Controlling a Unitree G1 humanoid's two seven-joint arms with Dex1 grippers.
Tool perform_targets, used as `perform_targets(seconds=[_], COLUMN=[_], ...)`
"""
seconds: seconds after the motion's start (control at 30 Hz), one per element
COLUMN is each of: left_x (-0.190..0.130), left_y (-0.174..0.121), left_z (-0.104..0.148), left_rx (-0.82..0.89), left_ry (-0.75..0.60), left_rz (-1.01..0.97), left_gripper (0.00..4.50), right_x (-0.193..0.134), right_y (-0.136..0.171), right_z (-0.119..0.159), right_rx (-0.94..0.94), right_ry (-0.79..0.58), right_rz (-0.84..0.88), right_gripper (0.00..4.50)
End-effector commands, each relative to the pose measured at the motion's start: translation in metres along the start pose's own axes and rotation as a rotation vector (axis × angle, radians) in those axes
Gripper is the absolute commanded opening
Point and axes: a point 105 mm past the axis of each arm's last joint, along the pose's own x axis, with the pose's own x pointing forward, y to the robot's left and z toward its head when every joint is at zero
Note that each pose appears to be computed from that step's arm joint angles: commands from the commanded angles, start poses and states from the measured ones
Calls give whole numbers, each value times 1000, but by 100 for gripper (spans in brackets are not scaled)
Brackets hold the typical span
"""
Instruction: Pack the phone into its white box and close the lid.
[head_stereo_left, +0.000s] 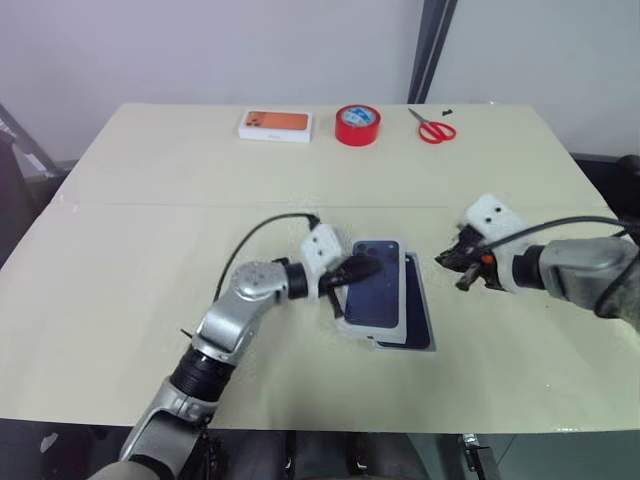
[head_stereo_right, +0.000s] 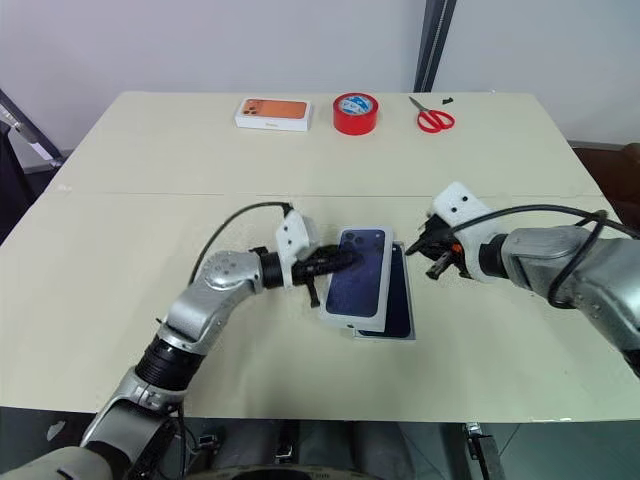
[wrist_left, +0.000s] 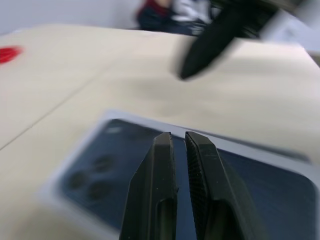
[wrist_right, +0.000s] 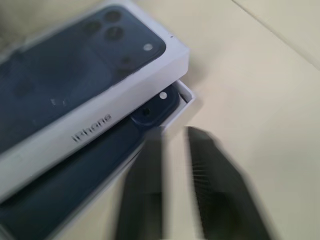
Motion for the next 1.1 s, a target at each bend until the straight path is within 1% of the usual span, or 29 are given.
perform_targets(seconds=[0.03,0.1,0.13,0.2,0.3,0.4,0.53,0.67,0.83,1.1], left_x=[-15,-24,-27,-28,-20,-14,-3,4,14,22], left_y=[30,36,35,31,21,6,-7,-25,-35,-42], left_z=[-6,-24,-30,-34,-30,-33,-30,-19,-7,-11], left_rx=[-82,-121,-148,-177,-237,-208,-177,-185,-203,-177], left_ry=[131,282,330,369,376,430,428,376,325,345], left_rz=[169,201,200,183,117,33,-51,-158,-214,-239], left_gripper=[46,46,46,46,46,46,46,46,46,46], right_x=[2,6,8,12,18,20,20,13,2,-3], right_y=[8,13,15,18,23,27,31,29,21,22], right_z=[7,6,6,5,6,7,5,1,-8,-22], right_rx=[-163,-187,-197,-203,-208,-222,-240,-235,-220,-206], right_ry=[-23,-26,-26,-26,-33,-32,-22,-6,32,76], right_rz=[9,30,34,42,62,78,98,94,80,91], right_gripper=[2,2,2,2,2,2,2,2,2,2])
